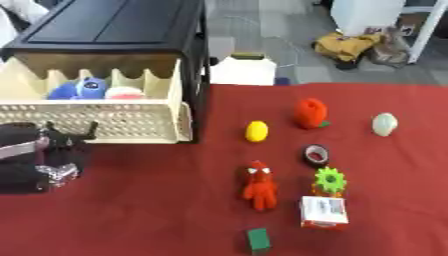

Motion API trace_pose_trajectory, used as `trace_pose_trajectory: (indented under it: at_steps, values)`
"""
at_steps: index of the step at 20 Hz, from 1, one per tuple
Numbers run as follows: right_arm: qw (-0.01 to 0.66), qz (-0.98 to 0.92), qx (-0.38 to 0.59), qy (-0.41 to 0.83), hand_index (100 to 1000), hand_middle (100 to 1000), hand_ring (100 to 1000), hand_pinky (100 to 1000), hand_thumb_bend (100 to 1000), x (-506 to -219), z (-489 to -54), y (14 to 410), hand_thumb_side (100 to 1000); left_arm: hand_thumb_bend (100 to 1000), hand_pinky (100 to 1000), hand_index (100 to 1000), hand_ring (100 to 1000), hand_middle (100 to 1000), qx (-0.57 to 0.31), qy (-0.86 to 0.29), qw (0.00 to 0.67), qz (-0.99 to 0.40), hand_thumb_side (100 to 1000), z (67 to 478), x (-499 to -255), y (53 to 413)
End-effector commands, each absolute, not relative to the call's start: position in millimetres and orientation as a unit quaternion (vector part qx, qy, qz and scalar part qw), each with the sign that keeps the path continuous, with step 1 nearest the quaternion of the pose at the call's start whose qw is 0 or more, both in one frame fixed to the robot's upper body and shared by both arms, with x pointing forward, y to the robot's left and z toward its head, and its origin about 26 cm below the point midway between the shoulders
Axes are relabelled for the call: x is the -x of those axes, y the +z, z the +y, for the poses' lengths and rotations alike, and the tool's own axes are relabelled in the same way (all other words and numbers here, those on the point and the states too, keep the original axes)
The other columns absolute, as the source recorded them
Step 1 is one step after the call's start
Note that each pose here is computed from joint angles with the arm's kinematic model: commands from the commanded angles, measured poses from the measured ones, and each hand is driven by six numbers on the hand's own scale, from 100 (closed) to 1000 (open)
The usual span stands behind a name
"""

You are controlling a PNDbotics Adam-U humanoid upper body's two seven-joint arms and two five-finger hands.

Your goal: Pick up objects from table and place into drawer.

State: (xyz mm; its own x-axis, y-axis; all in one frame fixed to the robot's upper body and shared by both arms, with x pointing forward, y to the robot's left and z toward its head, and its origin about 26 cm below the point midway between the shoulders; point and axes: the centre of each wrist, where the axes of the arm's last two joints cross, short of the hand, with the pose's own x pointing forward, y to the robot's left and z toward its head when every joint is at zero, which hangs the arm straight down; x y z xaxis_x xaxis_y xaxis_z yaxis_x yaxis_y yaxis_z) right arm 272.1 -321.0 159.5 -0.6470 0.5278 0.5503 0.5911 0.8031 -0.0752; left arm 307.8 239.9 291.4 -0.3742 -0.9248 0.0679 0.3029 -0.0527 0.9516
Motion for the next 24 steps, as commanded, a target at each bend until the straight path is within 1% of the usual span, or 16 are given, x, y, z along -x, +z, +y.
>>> trace_pose_trajectory:
  at_steps: [1,11,24]
  values:
    - [0.271,-0.909,0.313,-0.051,746,531,625,612,100,-270.7,-323.7,166.2,834,100,390,897,598,602,-0.322,-0.643,0.49,-0.493,1000,244.7,-310.5,301.0]
    - [0.272,-0.909,0.312,-0.053,745,529,625,612,100,-270.6,-323.0,165.2,834,100,390,892,593,596,-0.334,-0.634,0.487,-0.5,1000,245.3,-319.9,303.1]
    - [0.276,-0.907,0.312,-0.054,742,527,625,611,100,-270.2,-322.4,163.6,832,100,381,891,579,590,-0.335,-0.627,0.479,-0.515,1000,236.3,-332.0,308.8]
